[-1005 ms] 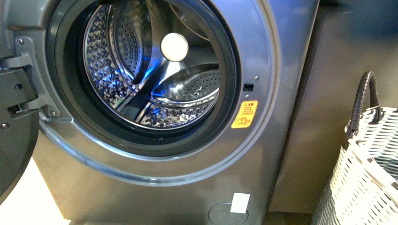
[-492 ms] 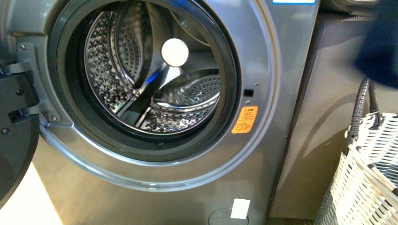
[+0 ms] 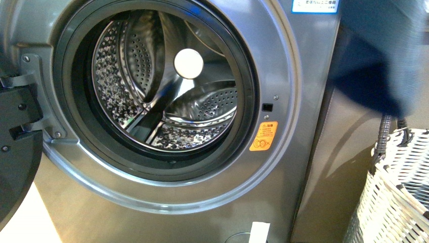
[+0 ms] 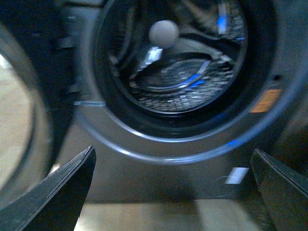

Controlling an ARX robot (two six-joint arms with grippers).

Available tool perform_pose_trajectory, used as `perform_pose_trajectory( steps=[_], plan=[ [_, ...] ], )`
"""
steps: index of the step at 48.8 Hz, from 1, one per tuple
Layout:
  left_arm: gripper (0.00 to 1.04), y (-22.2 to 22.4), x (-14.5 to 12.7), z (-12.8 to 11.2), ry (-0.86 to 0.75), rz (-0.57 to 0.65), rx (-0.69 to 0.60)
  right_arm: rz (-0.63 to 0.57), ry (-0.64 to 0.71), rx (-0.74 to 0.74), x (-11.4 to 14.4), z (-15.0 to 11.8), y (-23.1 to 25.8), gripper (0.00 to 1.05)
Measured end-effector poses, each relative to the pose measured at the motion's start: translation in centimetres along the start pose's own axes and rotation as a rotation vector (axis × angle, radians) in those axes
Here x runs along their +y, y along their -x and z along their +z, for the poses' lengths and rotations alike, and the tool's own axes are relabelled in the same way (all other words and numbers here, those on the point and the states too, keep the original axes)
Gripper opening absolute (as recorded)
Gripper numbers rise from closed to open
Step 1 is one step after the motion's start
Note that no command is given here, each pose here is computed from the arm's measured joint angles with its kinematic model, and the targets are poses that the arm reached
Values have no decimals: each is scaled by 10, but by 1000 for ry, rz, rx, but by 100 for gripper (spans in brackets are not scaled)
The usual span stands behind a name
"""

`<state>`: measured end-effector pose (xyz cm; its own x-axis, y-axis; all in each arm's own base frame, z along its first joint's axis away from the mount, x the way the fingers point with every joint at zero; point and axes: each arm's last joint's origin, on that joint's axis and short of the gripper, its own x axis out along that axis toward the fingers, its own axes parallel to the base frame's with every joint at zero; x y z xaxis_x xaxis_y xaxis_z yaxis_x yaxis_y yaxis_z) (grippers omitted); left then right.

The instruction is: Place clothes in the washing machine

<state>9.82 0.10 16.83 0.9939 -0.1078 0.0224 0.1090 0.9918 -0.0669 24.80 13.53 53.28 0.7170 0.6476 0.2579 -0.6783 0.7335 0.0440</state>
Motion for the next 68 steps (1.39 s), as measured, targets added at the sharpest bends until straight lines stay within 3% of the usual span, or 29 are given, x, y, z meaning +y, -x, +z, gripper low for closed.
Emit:
perform_pose_trajectory(
  steps=[4,10,22,36,47,58,68],
  plan=[
    [98,-2,5,7,39,-74,-29,0,0,0,0,0,0,18],
    [98,-9,14,30,20,-69,-107,0,0,0,0,0,0,18],
    [98,-30,18,117,-97,-146,-305,0,0,0,0,0,0,18],
    [98,-70,7,195,-84,-287,-310,0,0,0,0,0,0,18],
    [98,-95,-23,215,-8,-573,-226,0,0,0,0,0,0,18],
    [98,-112,-50,240,56,-797,-257,0,0,0,0,0,0,18],
    [98,-132,-82,246,98,-853,-231,0,0,0,0,0,0,18]
  ],
)
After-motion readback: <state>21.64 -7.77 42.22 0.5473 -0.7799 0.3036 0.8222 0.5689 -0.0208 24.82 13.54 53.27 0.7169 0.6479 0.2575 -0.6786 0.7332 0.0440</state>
